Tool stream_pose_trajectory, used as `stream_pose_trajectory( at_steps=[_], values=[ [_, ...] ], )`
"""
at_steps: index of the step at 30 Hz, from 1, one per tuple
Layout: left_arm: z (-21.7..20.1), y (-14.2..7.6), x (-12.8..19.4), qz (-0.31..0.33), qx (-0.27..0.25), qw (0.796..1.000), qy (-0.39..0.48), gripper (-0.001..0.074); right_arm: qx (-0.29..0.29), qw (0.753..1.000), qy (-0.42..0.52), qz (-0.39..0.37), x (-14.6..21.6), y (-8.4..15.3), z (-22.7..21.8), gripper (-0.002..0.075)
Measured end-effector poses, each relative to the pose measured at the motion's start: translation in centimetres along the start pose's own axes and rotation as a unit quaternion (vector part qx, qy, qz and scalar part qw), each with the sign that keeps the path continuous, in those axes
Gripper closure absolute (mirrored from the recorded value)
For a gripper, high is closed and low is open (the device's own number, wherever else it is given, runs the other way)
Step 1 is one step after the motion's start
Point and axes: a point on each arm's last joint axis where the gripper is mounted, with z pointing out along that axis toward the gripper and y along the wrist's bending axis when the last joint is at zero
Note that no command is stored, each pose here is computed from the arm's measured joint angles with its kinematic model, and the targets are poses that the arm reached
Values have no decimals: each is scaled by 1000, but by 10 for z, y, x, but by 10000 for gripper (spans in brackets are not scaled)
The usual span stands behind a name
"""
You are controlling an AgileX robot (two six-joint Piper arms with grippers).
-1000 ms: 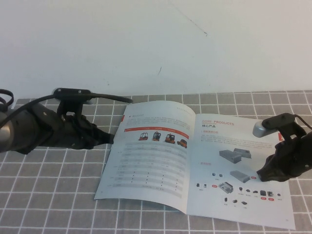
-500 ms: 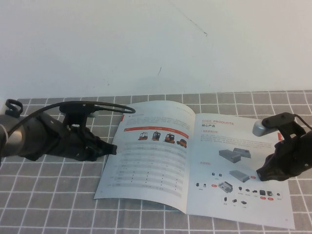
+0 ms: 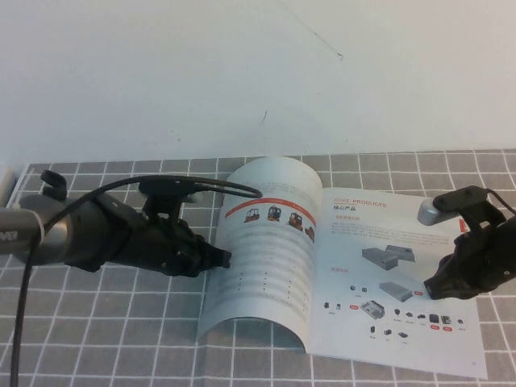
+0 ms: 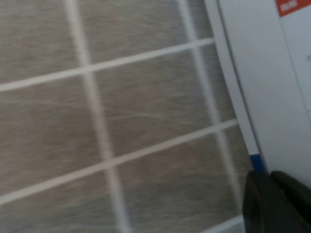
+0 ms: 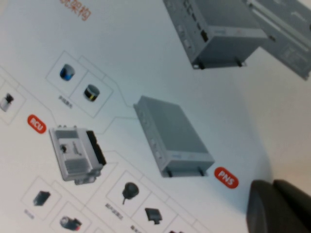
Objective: Close book
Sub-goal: 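Close the open booklet and leave it lying on the table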
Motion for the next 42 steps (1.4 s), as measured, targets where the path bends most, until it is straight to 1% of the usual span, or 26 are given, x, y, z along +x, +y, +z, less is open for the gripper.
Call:
stream_pose_trajectory(
  at_steps=[2,4,8,11,15,18,20,24,26,28,30,33,35,37,39,41,42],
  values=[
    [2,-8,1,3,14,1000,2,738,0,1000,0,0,0,0,0,727],
    [3,-17,2,7,41,999,9,738,0,1000,0,0,0,0,0,727],
    [0,-40,-10,12,126,992,4,738,-1,1000,-1,-1,-2,0,-1,727],
    [-10,-58,-29,10,205,979,-22,738,-6,1000,5,-16,-6,0,-3,727],
    [-31,-83,-58,23,316,947,-54,738,-15,999,9,-32,-23,0,-13,727],
    [-44,-95,-71,43,362,929,-65,738,-2,999,15,-46,-39,0,-35,727],
    [-48,-97,-76,48,368,926,-72,738,25,997,27,-61,-47,0,-56,728],
    [-62,-94,-86,52,350,930,-100,738,125,988,38,-76,-64,-5,-112,727],
    [-74,-90,-91,60,333,934,-118,738,155,984,25,-81,-71,-2,-138,728],
    [-88,-86,-96,77,310,938,-135,738,153,985,0,-75,-75,5,-159,727],
    [-107,-83,-101,109,273,943,-155,738,126,989,-27,-77,-77,16,-173,727],
    [-142,-81,-106,156,207,949,-181,738,88,992,-42,-78,-77,25,-173,727],
    [-173,-83,-106,193,161,948,-196,738,83,993,-36,-77,-75,25,-170,727],
    [-203,-86,-104,226,128,943,-210,738,91,992,-27,-80,-72,24,-171,727],
    [-235,-88,-98,258,85,937,-220,738,114,990,-19,-83,-68,23,-178,727],
    [-260,-87,-92,279,41,933,-225,738,141,986,-19,-83,-64,24,-192,727],
    [-272,-86,-89,282,20,931,-229,738,165,982,-26,-83,-59,27,-208,727]
  ],
)
